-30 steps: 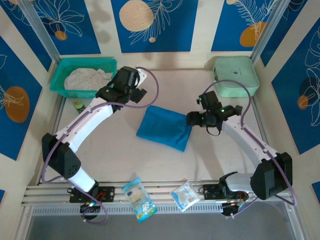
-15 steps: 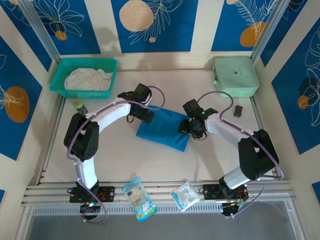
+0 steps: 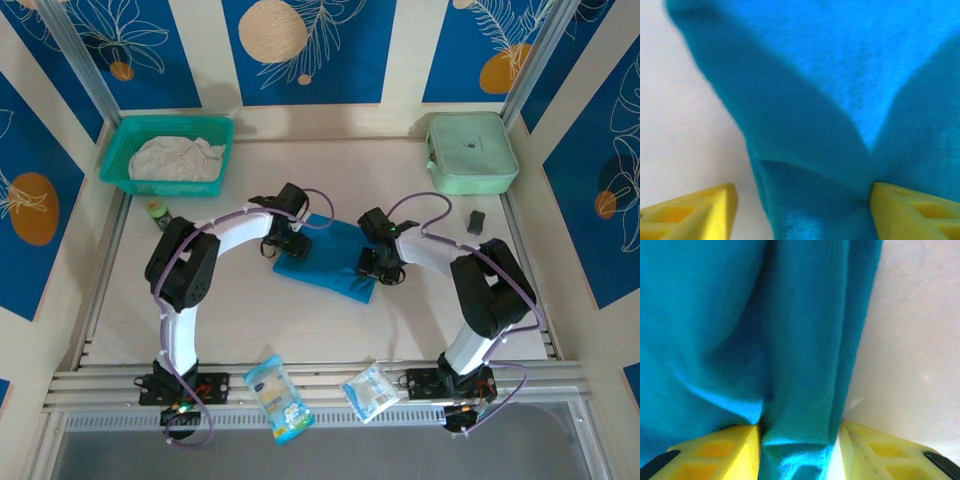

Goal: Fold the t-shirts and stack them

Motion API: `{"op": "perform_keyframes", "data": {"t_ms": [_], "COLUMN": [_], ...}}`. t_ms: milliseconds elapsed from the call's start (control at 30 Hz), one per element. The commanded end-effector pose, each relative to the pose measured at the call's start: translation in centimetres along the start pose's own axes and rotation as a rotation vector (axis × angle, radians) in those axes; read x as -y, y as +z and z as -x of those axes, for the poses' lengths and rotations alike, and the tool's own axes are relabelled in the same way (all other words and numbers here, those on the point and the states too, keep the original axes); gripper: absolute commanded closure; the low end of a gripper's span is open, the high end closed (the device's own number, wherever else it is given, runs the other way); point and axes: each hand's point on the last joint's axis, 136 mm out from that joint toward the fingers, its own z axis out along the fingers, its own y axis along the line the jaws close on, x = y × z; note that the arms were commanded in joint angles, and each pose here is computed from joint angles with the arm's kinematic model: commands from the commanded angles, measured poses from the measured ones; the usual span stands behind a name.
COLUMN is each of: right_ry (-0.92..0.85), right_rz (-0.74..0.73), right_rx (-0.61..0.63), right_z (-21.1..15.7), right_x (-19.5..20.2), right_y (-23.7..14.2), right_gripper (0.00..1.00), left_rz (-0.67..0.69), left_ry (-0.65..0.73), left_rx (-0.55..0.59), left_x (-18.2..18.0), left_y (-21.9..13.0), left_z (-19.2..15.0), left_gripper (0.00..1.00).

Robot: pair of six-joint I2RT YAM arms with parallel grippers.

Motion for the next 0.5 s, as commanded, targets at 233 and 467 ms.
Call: {"op": "perform_keyframes", "data": {"t_ms": [233, 467], "right_ry": [-0.002, -0.043], "right_rz": [0.017, 0.032], "right_rx": [-0.056, -0.044], "right_z": [-0.1, 2.4], "right_x": [-0.6, -1.6], "right_y": [2.8, 3.3], "right_gripper": [0.81, 1.0], "left_rz": [-0.022, 0.111], "left_ry": [-0.033, -0.003], "left_rx": [-0.114, -0.133], "left_x": [3.0, 0.4], "left_y": [4.0, 4.2], "left_z": [-3.9, -4.2], "left_gripper": [0.74, 1.0]}}
